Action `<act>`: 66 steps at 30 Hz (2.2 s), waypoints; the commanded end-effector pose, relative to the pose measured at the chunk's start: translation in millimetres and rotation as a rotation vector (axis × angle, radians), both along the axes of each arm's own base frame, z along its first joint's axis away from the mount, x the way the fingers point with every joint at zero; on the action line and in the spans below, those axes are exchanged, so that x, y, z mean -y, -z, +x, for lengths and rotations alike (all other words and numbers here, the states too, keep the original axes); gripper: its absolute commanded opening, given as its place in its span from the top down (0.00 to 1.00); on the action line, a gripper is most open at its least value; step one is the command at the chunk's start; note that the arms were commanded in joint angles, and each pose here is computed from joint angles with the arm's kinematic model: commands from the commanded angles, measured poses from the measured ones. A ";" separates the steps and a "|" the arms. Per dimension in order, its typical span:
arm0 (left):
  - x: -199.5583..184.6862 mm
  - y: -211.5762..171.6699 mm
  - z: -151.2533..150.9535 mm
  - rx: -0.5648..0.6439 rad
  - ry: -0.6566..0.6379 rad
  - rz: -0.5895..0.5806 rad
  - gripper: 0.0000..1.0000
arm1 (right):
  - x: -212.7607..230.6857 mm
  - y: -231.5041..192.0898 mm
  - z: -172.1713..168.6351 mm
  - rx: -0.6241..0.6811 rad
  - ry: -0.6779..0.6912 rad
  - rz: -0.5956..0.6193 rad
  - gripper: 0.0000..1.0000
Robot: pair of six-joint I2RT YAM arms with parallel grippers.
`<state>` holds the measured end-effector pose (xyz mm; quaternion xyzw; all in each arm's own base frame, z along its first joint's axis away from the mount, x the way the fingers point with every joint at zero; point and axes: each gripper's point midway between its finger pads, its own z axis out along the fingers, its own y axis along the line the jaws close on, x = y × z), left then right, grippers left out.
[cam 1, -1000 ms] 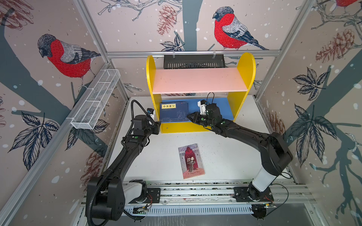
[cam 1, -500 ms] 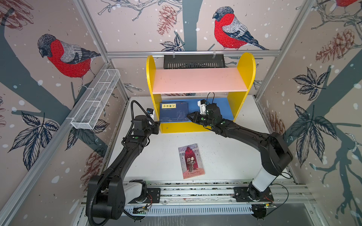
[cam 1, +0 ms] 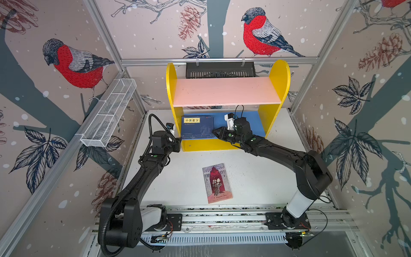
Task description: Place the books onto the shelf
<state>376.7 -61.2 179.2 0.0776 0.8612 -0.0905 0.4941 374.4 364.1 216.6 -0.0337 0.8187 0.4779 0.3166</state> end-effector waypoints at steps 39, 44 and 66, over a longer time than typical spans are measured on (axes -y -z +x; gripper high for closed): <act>-2.2 -1.3 0.9 -0.005 -0.005 -0.037 0.55 | -18.0 18.4 -35.1 0.005 -0.112 -0.088 0.86; -1.9 -3.1 1.0 -0.001 -0.005 -0.040 0.55 | -19.8 21.3 -28.4 0.001 -0.104 -0.103 0.86; -3.9 -5.1 3.1 0.009 -0.020 -0.044 0.54 | -19.2 22.3 -17.7 -0.007 -0.101 -0.110 0.83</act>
